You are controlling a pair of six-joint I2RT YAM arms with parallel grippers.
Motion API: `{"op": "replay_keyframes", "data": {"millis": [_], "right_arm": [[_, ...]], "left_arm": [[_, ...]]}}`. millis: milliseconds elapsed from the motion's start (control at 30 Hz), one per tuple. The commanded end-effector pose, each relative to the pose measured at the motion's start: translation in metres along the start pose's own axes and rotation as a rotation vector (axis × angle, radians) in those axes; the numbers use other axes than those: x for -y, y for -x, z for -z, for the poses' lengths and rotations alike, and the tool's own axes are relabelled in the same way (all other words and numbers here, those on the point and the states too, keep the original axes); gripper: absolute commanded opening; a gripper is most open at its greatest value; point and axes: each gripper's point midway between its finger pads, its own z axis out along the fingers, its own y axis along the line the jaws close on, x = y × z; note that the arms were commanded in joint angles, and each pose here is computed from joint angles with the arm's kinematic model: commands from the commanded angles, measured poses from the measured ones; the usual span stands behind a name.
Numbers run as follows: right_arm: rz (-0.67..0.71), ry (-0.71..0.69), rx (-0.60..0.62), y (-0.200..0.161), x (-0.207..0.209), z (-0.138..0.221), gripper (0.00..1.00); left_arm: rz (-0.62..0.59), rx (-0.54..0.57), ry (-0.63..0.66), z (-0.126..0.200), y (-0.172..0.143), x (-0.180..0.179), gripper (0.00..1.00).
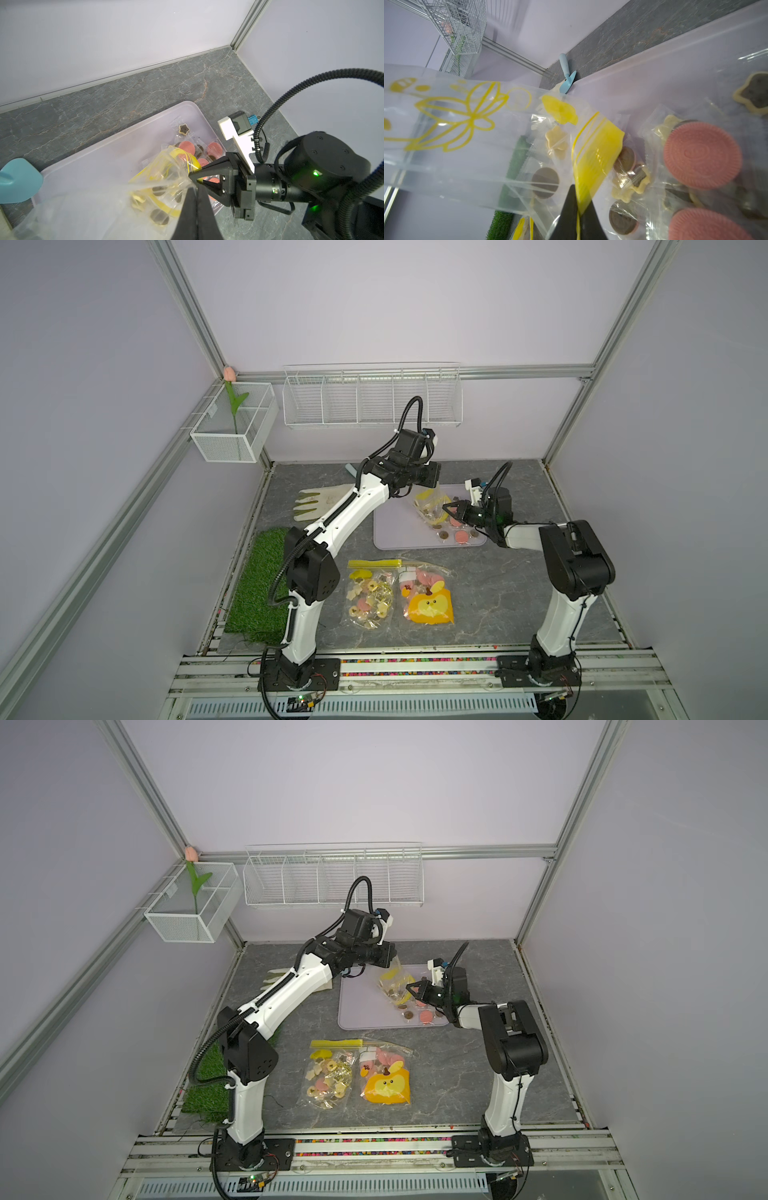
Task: Pour cookies out of the ziploc bag
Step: 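Pour the cookies out of the ziploc bag onto the tray.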
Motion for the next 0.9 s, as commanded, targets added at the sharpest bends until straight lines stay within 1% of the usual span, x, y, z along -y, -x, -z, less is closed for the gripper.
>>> {"op": "replay_keyframes", "data": {"millis": [0, 33, 67, 167, 267, 400, 467, 567, 633, 700, 867], "right_arm": [[0.002, -0.022, -0.016, -0.007, -0.001, 0.008, 0.12], [0.002, -0.026, -0.017, -0.008, -0.001, 0.010, 0.13], [-0.007, -0.044, 0.005, 0.000, 0.007, 0.018, 0.14], [-0.003, -0.049, 0.001, 0.000, 0.006, 0.022, 0.17], [-0.004, -0.061, 0.002, 0.001, 0.006, 0.027, 0.32], [0.002, -0.069, 0.006, 0.003, 0.001, 0.032, 0.36], [0.004, -0.078, 0.005, 0.003, -0.001, 0.036, 0.39], [0.020, -0.123, 0.013, 0.005, -0.006, 0.047, 0.49], [0.017, -0.173, 0.003, -0.005, -0.001, 0.056, 0.55], [0.032, -0.209, -0.001, -0.008, -0.002, 0.064, 0.60], [0.055, -0.262, -0.009, -0.012, -0.004, 0.077, 0.63]], "left_arm": [[-0.040, 0.088, -0.033, 0.022, 0.026, 0.018, 0.00], [-0.044, 0.088, -0.036, 0.021, 0.026, 0.020, 0.00], [-0.045, 0.082, -0.036, 0.020, 0.024, 0.021, 0.00], [-0.045, 0.074, -0.046, 0.018, 0.022, 0.024, 0.00], [-0.042, 0.073, -0.047, 0.018, 0.021, 0.024, 0.00], [-0.041, 0.073, -0.055, 0.018, 0.022, 0.026, 0.00], [-0.043, 0.068, -0.057, 0.017, 0.021, 0.027, 0.00], [-0.049, 0.060, -0.057, 0.016, 0.019, 0.028, 0.00], [-0.061, 0.051, -0.046, 0.016, 0.019, 0.028, 0.00], [-0.079, 0.044, -0.035, 0.017, 0.020, 0.031, 0.00], [-0.095, 0.034, -0.038, 0.015, 0.021, 0.041, 0.00]]}}
